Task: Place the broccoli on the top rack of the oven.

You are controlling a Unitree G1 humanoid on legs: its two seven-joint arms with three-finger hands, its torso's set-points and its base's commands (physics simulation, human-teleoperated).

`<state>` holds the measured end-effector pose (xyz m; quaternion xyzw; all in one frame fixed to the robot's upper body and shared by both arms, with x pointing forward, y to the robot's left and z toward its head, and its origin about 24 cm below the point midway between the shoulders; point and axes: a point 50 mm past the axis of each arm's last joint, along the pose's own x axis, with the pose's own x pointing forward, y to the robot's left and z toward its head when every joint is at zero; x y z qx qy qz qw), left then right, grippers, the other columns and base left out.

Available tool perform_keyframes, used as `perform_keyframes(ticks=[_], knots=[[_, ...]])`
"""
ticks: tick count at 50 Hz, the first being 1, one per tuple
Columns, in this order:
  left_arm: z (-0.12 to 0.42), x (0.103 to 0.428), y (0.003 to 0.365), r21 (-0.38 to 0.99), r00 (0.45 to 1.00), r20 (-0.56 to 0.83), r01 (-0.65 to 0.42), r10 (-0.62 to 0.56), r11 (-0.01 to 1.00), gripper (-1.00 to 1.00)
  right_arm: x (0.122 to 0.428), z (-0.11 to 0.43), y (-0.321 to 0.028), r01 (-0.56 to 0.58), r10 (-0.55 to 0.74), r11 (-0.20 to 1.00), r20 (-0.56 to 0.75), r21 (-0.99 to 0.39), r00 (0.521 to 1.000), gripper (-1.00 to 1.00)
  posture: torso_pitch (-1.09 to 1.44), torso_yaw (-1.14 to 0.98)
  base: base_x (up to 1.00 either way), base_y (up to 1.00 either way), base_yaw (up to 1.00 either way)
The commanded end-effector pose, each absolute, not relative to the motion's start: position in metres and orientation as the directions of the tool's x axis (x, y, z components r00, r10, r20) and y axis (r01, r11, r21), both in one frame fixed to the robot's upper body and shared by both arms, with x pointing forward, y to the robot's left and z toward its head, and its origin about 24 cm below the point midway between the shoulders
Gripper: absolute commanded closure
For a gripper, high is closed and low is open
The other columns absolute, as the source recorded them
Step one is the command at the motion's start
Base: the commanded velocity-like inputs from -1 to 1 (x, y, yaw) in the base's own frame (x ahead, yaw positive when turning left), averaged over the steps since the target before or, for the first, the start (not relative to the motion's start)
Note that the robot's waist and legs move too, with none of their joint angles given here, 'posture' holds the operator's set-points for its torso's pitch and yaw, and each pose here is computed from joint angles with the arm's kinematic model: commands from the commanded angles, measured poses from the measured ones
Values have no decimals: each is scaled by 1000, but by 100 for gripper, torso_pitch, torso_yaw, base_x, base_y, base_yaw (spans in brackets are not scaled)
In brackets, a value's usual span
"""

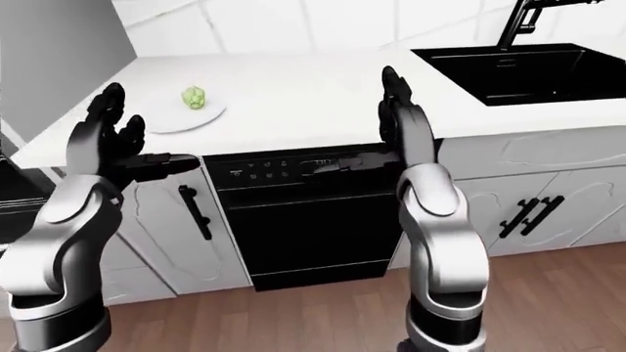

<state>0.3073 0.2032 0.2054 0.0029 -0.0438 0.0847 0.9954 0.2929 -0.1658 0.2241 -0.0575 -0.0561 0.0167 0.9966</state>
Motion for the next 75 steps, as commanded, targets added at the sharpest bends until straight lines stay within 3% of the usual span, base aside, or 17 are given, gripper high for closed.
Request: perform_keyframes(ticks=[1, 75], knots=[[219, 305, 205, -2, 974, 149, -173, 171, 985, -100, 292, 231, -165, -16, 33, 993, 140, -116, 990, -100, 0, 0, 0, 0, 0], [218, 301, 204, 15, 976, 139, -171, 168, 985, -100, 288, 224, -173, -11, 24, 995, 141, -97, 990, -100, 0, 0, 1, 17, 0]])
